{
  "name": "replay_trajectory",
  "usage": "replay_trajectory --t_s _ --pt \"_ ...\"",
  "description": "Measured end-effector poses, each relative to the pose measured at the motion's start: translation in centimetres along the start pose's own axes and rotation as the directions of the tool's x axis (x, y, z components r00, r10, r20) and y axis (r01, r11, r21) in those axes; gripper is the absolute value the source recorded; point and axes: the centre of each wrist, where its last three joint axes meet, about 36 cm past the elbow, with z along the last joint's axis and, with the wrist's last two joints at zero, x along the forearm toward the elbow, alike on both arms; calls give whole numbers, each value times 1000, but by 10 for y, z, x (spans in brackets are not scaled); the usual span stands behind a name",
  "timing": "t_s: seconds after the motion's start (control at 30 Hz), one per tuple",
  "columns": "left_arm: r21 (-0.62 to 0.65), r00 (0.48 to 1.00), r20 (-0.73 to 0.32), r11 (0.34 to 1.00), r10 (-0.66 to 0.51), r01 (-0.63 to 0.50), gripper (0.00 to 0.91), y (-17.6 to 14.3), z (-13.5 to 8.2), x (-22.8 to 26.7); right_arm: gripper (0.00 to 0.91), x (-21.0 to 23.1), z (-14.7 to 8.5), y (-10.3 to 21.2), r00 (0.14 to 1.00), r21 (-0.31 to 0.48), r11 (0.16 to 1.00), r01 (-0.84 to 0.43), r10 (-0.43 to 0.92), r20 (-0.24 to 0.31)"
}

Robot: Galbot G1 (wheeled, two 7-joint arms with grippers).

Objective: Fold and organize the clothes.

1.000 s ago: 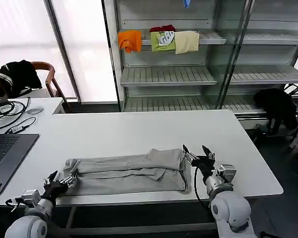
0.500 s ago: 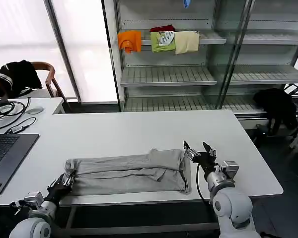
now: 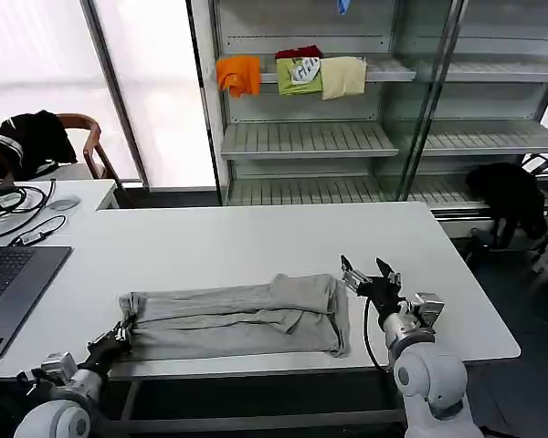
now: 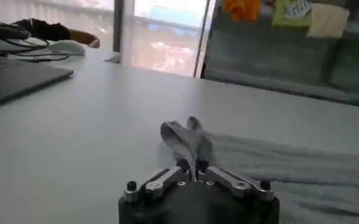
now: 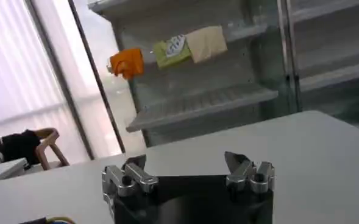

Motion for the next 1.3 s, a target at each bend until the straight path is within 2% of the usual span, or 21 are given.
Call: replay_trajectory --t_s 0.23,0.4,0.57,0.67,0.83,1.1,1.3 --pt "-210 991 79 970 -104 118 0 56 -40 7 907 -5 0 3 1000 -3 1000 7 -7 -2" --pt "-341 971 151 912 -185 227 0 95 -83 19 907 -9 3 6 1000 3 1000 8 -8 -9" --pt "-395 956 202 876 -212 277 0 104 -113 33 907 -11 6 5 1000 13 1000 3 -2 -21" --pt "-416 954 227 866 -196 277 0 91 -126 41 907 -12 8 3 1000 18 1000 0 1 -27" --pt "-433 962 244 873 -124 222 0 43 -132 48 907 -11 11 0 999 24 1000 -5 6 -36" --pt "-437 977 210 898 43 55 10 -45 -114 45 907 -8 15 -4 999 35 999 -14 15 -50" --pt "-427 978 163 903 134 -53 10 -93 -95 40 907 -6 17 -6 998 41 999 -22 24 -55"
